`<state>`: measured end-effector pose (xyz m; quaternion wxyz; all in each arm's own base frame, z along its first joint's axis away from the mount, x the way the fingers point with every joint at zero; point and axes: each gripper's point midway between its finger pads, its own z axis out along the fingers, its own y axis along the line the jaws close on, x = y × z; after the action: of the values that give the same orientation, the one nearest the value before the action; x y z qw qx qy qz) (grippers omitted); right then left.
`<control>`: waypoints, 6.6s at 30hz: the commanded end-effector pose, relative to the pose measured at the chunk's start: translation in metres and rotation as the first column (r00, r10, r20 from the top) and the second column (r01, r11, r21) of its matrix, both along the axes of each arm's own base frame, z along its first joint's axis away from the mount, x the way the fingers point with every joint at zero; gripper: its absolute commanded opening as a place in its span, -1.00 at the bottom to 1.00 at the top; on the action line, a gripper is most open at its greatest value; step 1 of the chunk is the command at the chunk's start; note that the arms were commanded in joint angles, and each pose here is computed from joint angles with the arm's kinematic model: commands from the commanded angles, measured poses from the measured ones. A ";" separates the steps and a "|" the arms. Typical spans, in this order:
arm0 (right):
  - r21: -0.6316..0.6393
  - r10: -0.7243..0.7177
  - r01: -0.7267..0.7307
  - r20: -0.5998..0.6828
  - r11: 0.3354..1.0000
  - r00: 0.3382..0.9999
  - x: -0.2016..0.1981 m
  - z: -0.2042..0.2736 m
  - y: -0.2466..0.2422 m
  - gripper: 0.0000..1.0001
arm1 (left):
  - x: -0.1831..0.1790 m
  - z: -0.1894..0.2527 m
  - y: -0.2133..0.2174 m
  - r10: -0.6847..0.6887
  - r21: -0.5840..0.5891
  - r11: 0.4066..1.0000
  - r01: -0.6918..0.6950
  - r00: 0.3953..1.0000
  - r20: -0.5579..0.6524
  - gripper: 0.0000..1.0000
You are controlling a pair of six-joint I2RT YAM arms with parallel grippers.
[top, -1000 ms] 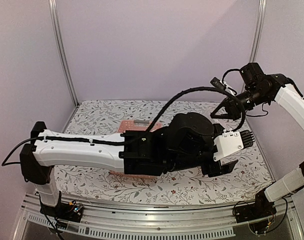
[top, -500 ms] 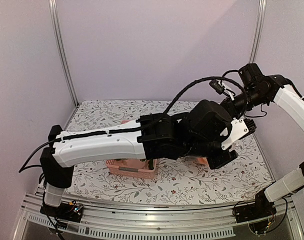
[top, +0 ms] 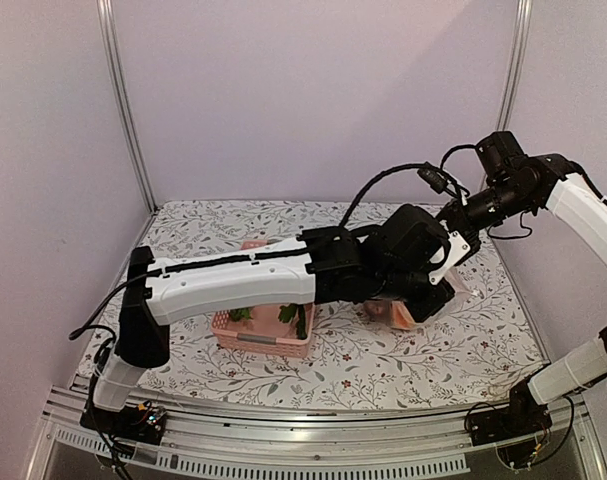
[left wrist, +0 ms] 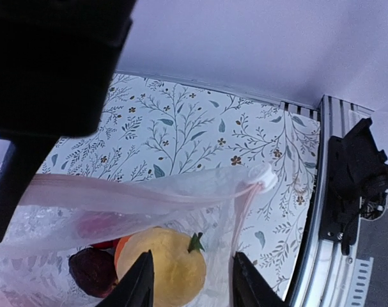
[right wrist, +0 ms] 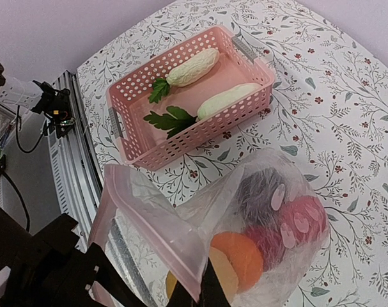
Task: Place the food in the zip-top bag and seal the zipper
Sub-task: Adjust the zipper food storage bag at the center of the board, then pick up the fake vegetable from the bin, then place the fake vegetable in the bin.
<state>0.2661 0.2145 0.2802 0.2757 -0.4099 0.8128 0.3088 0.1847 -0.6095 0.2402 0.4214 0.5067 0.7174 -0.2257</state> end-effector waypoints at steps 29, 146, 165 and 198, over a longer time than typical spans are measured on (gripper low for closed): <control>-0.072 -0.139 0.163 0.260 0.984 0.956 0.048 0.055 -0.017 -1.00 | -0.052 0.143 -0.006 -0.097 -0.377 0.902 0.210 0.950 0.297 -1.00; 0.013 -0.174 0.174 0.142 0.985 0.974 0.034 -0.007 -0.039 -1.00 | 0.207 -0.189 0.364 0.952 0.445 0.269 -0.854 0.305 0.010 0.29; -0.004 -0.172 0.174 0.136 0.985 0.976 0.037 -0.009 -0.039 -1.00 | 0.195 -0.136 0.335 0.922 0.359 0.373 -0.856 0.387 -0.036 -0.34; 0.063 0.057 -0.061 0.069 0.996 0.996 -0.024 0.036 -0.003 -1.00 | -0.063 0.196 0.107 -0.091 -0.560 0.781 0.279 0.936 0.339 -0.45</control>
<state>0.2591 0.2042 0.3030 0.3101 -0.4151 0.8005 0.3012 0.1623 -0.4821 0.4095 0.6059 0.3870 0.5861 -0.3735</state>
